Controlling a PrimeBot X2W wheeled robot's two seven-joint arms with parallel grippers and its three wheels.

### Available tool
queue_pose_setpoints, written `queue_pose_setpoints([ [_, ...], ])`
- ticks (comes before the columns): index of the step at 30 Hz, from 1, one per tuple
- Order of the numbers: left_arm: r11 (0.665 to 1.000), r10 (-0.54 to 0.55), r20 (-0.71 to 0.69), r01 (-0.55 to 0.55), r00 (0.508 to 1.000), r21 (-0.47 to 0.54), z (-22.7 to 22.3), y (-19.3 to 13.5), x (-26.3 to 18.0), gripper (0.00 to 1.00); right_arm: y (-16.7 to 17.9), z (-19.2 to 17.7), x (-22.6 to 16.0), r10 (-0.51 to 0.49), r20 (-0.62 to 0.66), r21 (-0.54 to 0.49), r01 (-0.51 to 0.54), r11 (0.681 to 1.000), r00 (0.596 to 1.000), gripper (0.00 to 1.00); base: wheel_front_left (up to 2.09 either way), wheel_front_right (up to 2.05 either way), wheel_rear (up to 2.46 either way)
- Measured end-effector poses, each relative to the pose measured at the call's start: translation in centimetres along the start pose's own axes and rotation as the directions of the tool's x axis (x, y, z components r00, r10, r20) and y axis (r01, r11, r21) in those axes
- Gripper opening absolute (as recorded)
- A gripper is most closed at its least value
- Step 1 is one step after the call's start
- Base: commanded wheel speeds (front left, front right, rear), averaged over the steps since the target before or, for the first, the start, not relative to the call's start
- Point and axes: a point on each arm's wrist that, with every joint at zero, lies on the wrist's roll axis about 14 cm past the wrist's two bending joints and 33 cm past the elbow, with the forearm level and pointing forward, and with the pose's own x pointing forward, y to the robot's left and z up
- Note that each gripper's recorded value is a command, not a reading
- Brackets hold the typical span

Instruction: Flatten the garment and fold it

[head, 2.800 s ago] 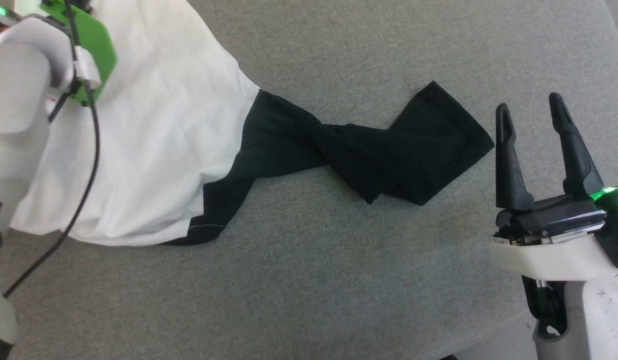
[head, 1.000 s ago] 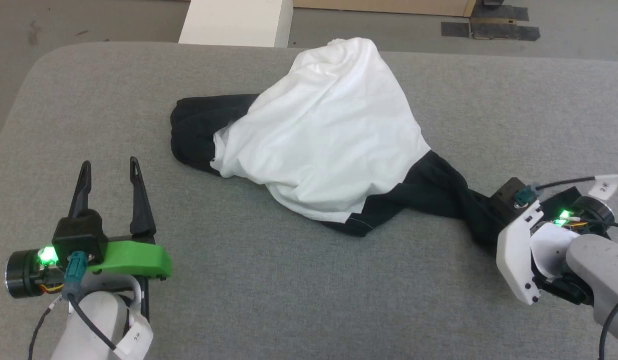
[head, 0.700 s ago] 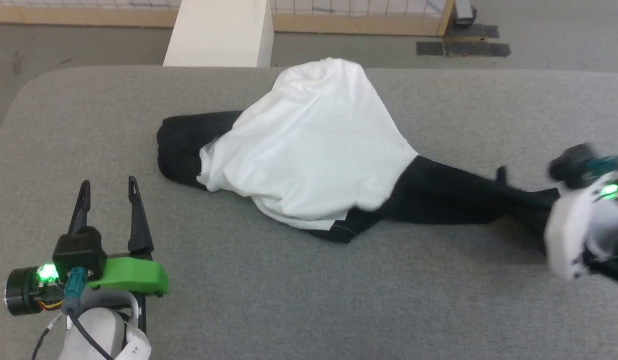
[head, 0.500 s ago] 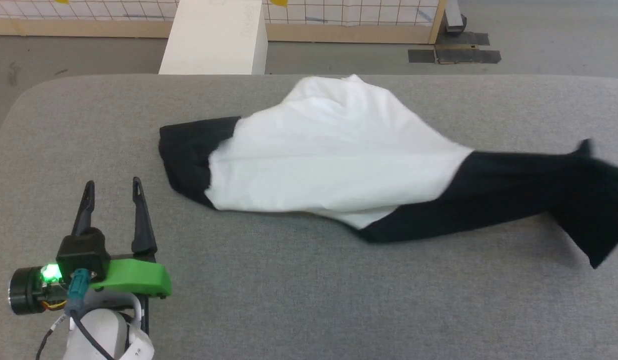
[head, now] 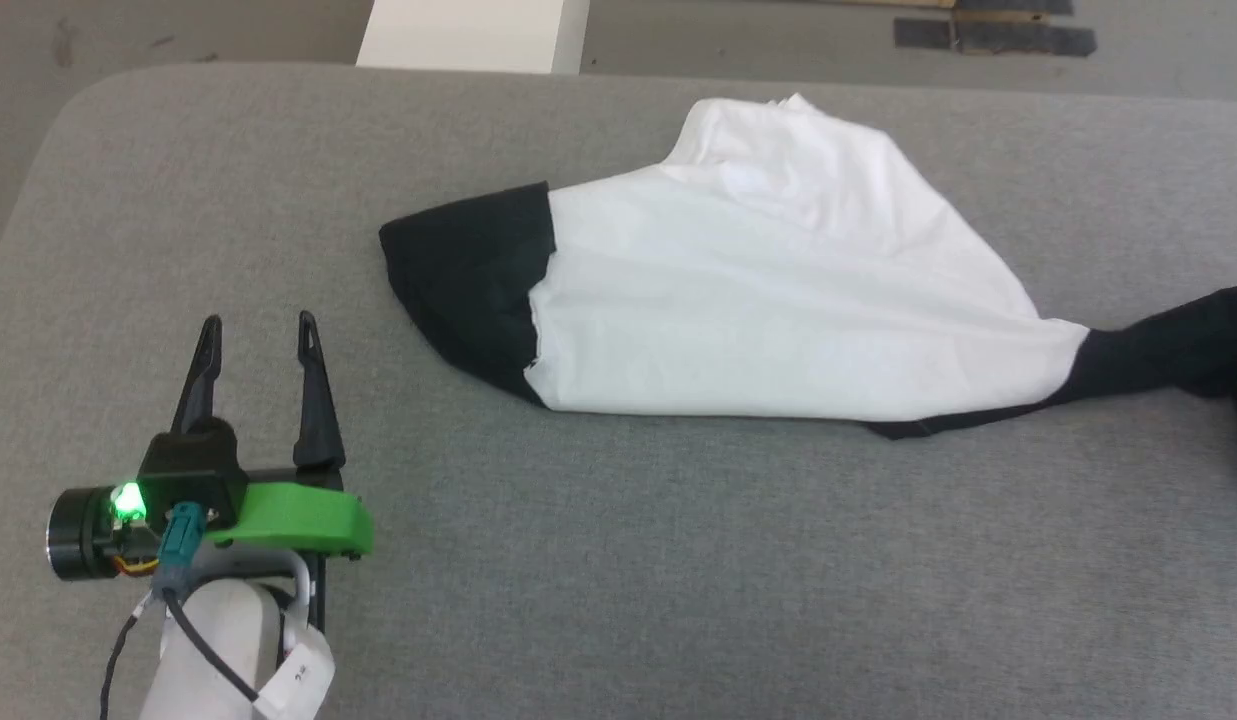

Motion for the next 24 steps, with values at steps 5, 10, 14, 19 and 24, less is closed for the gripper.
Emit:
queue_pose_setpoints([
  [5, 1.000, 0.013, -0.020, -0.013, 1.000, 0.021, -0.8, 0.4, 0.3, 1.00, 2.6, -2.4, 3.7, 0.002, -0.022, -0.001, -0.002, 1.000, 1.000, 0.20, 0.00, 0.00, 0.00],
  [10, 0.999, 0.033, -0.030, -0.032, 0.999, 0.030, -1.1, 1.2, 0.1, 1.00, 3.0, -0.8, 4.1, -0.013, 0.091, -0.062, 0.018, 0.998, 0.996, 1.00, 0.00, 0.00, 0.00],
  [14, 0.999, 0.037, -0.019, -0.037, 0.999, 0.030, -0.6, 1.5, -0.2, 1.00, 2.7, 2.4, 2.8, -0.006, 0.203, -0.127, 0.032, 0.991, 0.979, 1.00, 0.00, 0.00, 0.00],
  [19, 0.999, 0.027, 0.007, -0.027, 1.000, 0.019, 0.4, 1.2, -0.8, 1.00, 3.4, 8.6, -1.0, 0.056, 0.373, -0.184, 0.015, 0.983, 0.926, 1.00, 0.00, 0.00, 0.00],
  [24, 1.000, 0.008, 0.048, -0.009, 0.999, 0.014, 1.8, 0.5, -0.8, 1.00, 8.0, 11.8, -3.7, 0.202, 0.383, -0.261, -0.104, 0.960, 0.902, 1.00, 0.00, 0.00, 0.00],
])
